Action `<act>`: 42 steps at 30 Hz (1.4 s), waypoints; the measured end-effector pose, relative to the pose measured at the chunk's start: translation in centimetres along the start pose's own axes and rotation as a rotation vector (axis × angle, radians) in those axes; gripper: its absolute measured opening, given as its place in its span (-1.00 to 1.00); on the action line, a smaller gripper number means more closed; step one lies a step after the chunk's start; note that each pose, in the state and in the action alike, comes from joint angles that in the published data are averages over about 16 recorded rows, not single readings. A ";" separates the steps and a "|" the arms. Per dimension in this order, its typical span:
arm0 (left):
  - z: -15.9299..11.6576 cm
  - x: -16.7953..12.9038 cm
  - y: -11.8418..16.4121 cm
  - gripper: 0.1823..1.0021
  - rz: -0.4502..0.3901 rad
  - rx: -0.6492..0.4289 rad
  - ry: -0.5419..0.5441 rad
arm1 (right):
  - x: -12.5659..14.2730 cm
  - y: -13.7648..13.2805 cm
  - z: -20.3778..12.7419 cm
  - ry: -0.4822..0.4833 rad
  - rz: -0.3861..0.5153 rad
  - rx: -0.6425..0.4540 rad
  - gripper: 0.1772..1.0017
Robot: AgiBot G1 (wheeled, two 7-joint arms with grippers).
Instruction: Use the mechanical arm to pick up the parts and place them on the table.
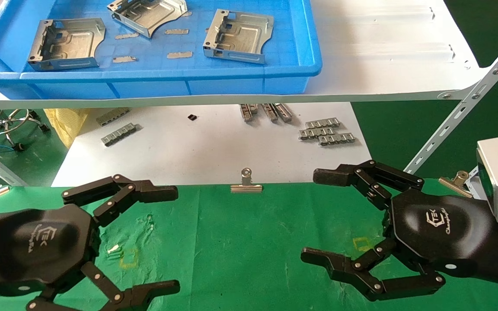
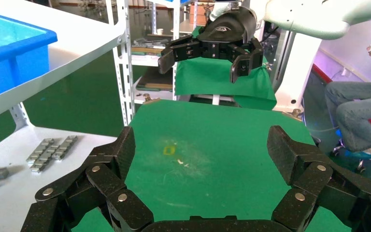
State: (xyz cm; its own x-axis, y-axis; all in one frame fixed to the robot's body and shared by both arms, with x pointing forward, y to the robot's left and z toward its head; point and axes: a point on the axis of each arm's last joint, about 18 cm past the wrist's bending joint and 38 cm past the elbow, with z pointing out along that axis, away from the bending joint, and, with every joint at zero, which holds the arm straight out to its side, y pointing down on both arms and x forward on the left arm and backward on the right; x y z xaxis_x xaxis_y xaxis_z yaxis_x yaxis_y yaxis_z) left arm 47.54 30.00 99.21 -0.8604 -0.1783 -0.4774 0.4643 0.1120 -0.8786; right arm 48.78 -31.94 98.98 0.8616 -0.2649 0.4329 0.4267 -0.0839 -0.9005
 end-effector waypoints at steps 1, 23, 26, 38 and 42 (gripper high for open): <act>0.0 0.0 0.0 1.00 0.000 0.000 0.000 | 0.0 0.0 0.0 0.000 0.000 0.000 1.00; 0.0 0.0 0.0 1.00 0.000 0.000 0.000 | 0.0 0.0 0.0 0.000 0.000 0.000 0.68; 0.0 0.0 0.0 1.00 0.000 0.000 0.000 | 0.0 0.0 0.0 0.000 0.000 0.000 0.56; 0.0 0.0 0.0 1.00 0.001 0.001 -0.002 | 0.0 0.0 0.0 0.000 0.000 0.000 -0.10; 0.0 -0.6 -0.1 1.00 -0.003 0.009 -0.021 | 0.0 0.0 0.0 0.000 0.000 0.000 -0.32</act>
State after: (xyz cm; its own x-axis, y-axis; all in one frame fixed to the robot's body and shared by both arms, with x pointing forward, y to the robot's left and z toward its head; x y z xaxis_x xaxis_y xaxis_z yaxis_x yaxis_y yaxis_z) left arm 48.03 30.12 99.56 -0.8573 -0.1986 -0.4750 0.4637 0.1031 -0.8800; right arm 48.78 -31.94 98.98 0.8616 -0.2650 0.4329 0.4267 -0.0839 -0.9005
